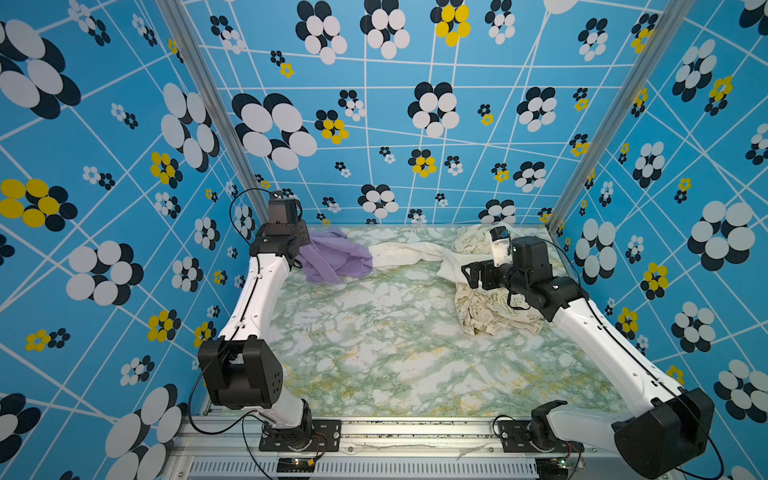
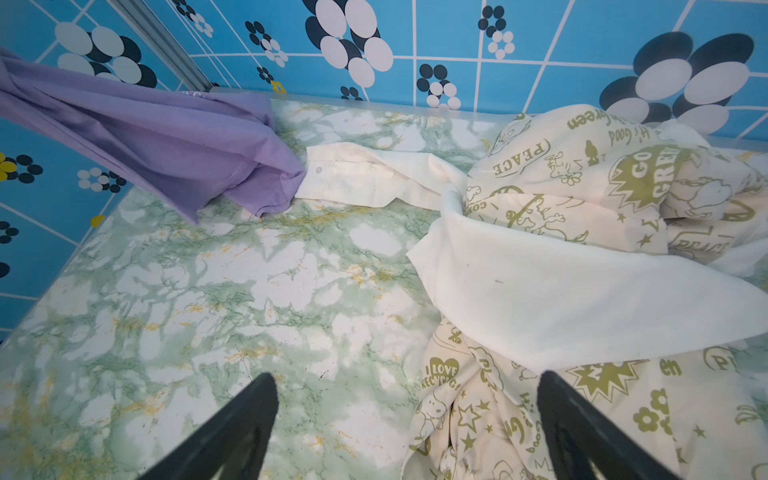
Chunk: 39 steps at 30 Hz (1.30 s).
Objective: Pick out a specific cloth from the pile
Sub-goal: 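Lower the lavender shirt onto the table with the left gripper and release it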
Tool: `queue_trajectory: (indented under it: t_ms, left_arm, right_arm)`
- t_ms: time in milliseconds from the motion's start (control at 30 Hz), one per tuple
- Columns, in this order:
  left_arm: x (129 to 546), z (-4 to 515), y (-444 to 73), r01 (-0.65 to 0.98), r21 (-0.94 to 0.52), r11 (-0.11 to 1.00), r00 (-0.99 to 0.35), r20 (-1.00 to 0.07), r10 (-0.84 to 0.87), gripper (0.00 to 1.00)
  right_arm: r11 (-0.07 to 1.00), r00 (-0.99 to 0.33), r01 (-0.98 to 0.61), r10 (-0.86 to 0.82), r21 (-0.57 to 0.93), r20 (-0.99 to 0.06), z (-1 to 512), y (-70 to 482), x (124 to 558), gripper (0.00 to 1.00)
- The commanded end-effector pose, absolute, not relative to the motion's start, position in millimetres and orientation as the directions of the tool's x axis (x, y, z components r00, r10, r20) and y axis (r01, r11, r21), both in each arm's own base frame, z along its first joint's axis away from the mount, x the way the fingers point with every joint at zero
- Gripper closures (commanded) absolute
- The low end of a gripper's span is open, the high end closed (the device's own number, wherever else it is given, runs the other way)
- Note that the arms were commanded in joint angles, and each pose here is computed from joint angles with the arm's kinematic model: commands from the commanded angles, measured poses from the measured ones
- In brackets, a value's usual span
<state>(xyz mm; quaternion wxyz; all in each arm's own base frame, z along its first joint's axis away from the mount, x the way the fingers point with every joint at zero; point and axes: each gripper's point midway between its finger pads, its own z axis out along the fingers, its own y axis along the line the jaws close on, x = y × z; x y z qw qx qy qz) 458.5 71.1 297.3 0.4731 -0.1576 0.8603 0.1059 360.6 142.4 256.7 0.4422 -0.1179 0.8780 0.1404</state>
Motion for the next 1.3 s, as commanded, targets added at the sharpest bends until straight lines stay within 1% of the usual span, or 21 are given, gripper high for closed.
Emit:
queue_trajectory:
  t_ms: [0,67,167,367,533,733,900,1000,1100,1133,1200,1267]
  left_arm:
    - [444,347,92,-0.433,0.094,0.897,-0.427,-0.897,-0.112,1.00]
    - [443,353,91,-0.432,0.092,0.897,-0.416,-0.903,-0.108,1.00]
    - [447,345,84,-0.407,0.054,0.912,-0.416,-0.900,-0.132,1.00]
    - [452,299,61,-0.356,-0.034,0.934,-0.457,-0.865,-0.205,1.00]
    - [444,258,41,-0.340,-0.056,0.939,-0.520,-0.821,-0.237,1.00]
    - [421,186,11,-0.338,-0.078,0.938,-0.634,-0.717,-0.288,1.00]
    - [397,117,-21,-0.335,-0.119,0.934,-0.739,-0.582,-0.339,1.00]
    - [386,81,-36,-0.351,-0.180,0.919,-0.776,-0.494,-0.393,1.00]
    - [376,55,-42,-0.371,-0.194,0.908,-0.800,-0.431,-0.419,1.00]
    - [375,51,-43,-0.372,-0.195,0.908,-0.804,-0.421,-0.420,0.99]
    - [373,47,-43,-0.372,-0.191,0.909,-0.811,-0.409,-0.418,0.92]
    - [375,52,-43,-0.363,-0.196,0.911,-0.808,-0.421,-0.412,0.87]
  right_arm:
    - [0.929,-0.567,-0.342,-0.083,0.143,-0.820,261,142,359,0.01]
    - [0.928,-0.568,-0.342,-0.080,0.147,-0.819,261,143,359,0.01]
    - [0.927,-0.569,-0.345,-0.079,0.151,-0.818,260,144,361,0.01]
    - [0.925,-0.576,-0.348,-0.082,0.154,-0.813,259,145,361,0.01]
    - [0.926,-0.584,-0.346,-0.088,0.149,-0.807,255,144,360,0.01]
    - [0.926,-0.594,-0.345,-0.089,0.154,-0.800,251,145,361,0.01]
    - [0.926,-0.604,-0.347,-0.098,0.151,-0.791,246,144,359,0.01]
    - [0.926,-0.612,-0.349,-0.108,0.145,-0.783,242,144,357,0.01]
    - [0.927,-0.619,-0.348,-0.115,0.140,-0.777,239,143,356,0.01]
    - [0.928,-0.622,-0.346,-0.115,0.140,-0.775,238,142,356,0.01]
    - [0.928,-0.625,-0.346,-0.118,0.138,-0.772,237,142,355,0.01]
    - [0.928,-0.626,-0.347,-0.121,0.137,-0.770,236,142,354,0.01]
